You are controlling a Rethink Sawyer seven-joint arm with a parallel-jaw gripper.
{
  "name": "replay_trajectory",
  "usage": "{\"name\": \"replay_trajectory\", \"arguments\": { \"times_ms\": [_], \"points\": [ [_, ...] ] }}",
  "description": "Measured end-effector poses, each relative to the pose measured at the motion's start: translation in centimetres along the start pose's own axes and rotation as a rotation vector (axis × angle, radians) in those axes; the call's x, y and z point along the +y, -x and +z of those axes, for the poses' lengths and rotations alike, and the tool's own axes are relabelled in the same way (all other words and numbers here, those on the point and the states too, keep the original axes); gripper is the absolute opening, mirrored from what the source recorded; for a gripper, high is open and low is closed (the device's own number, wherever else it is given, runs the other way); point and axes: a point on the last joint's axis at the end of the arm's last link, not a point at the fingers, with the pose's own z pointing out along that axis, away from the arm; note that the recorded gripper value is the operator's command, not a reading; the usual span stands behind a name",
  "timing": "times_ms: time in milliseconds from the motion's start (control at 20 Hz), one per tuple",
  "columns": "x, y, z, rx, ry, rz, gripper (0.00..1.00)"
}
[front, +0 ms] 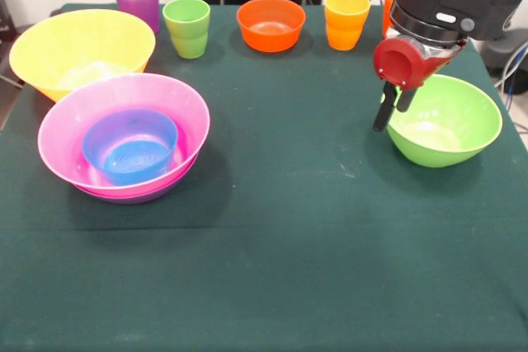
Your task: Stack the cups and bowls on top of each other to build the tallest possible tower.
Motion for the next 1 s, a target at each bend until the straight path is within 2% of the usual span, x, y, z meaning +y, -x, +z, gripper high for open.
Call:
{"name": "replay_trajectory", "arguments": {
  "times_ms": [600,1000],
  "points": [
    [-0.2,0.0,0.5,-0.004,-0.006,-0.001,1.0],
    [-0.9,0.4,2.7,-0.027,-0.027,-0.006,1.0]
  ]
}}
